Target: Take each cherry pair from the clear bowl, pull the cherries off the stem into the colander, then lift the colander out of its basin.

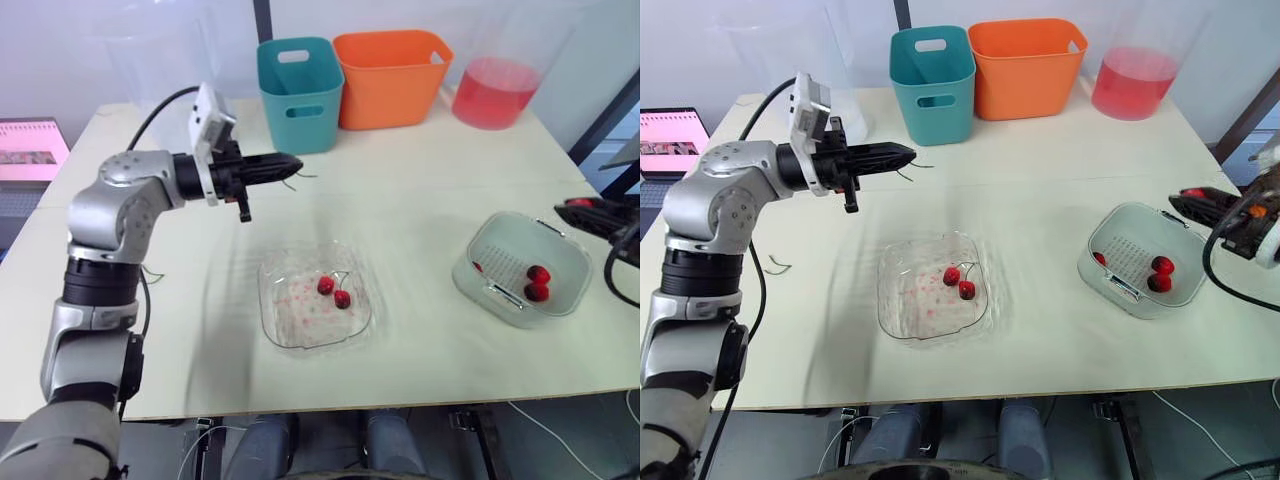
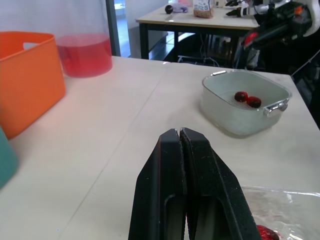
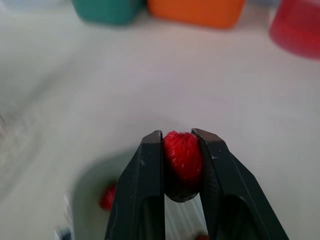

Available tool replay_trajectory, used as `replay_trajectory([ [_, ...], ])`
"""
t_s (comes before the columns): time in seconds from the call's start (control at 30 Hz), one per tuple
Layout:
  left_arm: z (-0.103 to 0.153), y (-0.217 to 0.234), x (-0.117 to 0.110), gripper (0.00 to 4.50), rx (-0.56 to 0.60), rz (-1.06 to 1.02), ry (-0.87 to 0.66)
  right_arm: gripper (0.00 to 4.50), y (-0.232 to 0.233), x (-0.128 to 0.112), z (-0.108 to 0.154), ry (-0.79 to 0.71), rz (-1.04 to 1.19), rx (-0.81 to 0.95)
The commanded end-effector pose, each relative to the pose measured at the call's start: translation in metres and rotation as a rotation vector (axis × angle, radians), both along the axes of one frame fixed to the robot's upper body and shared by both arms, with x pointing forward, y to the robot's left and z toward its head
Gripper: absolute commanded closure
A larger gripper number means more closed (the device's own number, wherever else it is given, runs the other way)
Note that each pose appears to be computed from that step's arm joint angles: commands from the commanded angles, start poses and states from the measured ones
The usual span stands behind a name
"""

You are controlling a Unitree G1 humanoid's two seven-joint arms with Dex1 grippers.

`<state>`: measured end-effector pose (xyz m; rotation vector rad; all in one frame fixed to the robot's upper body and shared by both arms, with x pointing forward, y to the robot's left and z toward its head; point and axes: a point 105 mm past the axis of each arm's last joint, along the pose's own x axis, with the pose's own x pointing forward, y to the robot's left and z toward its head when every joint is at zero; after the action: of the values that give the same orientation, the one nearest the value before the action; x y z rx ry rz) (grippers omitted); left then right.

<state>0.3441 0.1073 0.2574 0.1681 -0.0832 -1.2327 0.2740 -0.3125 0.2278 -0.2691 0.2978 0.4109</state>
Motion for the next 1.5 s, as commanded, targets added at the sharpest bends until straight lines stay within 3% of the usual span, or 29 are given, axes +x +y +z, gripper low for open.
replay_trajectory([
  [0.03,0.011,-0.006,-0.006,4.50,0.003,-0.003,-0.048,3.78,-0.001,0.010,-0.001,-0.020,-0.001,-0.121],
  [0.3,0.004,-0.005,-0.011,4.50,0.002,0.014,-0.020,3.78,0.004,0.035,-0.022,0.003,0.014,-0.113],
  [0.47,-0.002,0.002,-0.011,4.50,0.006,0.033,-0.011,3.78,0.005,0.038,-0.030,0.028,0.027,-0.116],
  [0.57,-0.003,0.008,-0.007,4.50,0.001,0.053,-0.013,2.81,0.003,0.037,-0.029,0.028,0.022,-0.117],
  [0.7,-0.003,0.013,-0.002,4.50,-0.005,0.074,-0.025,0.93,0.001,0.037,-0.019,-0.007,0.014,-0.109],
  [0.87,0.003,0.028,0.006,4.50,-0.039,0.136,-0.024,0.93,0.018,0.035,0.007,-0.078,0.077,-0.068],
  [1.1,0.001,0.077,0.009,4.50,-0.097,0.291,0.076,0.93,0.134,0.017,0.032,-0.099,0.479,0.102],
  [1.27,-0.034,0.121,0.007,4.50,-0.065,0.414,0.213,0.93,0.239,0.000,0.019,-0.110,0.750,0.134],
  [1.5,-0.083,0.147,0.017,4.50,-0.028,0.528,0.348,0.93,0.298,-0.011,-0.017,-0.100,0.886,0.005],
])
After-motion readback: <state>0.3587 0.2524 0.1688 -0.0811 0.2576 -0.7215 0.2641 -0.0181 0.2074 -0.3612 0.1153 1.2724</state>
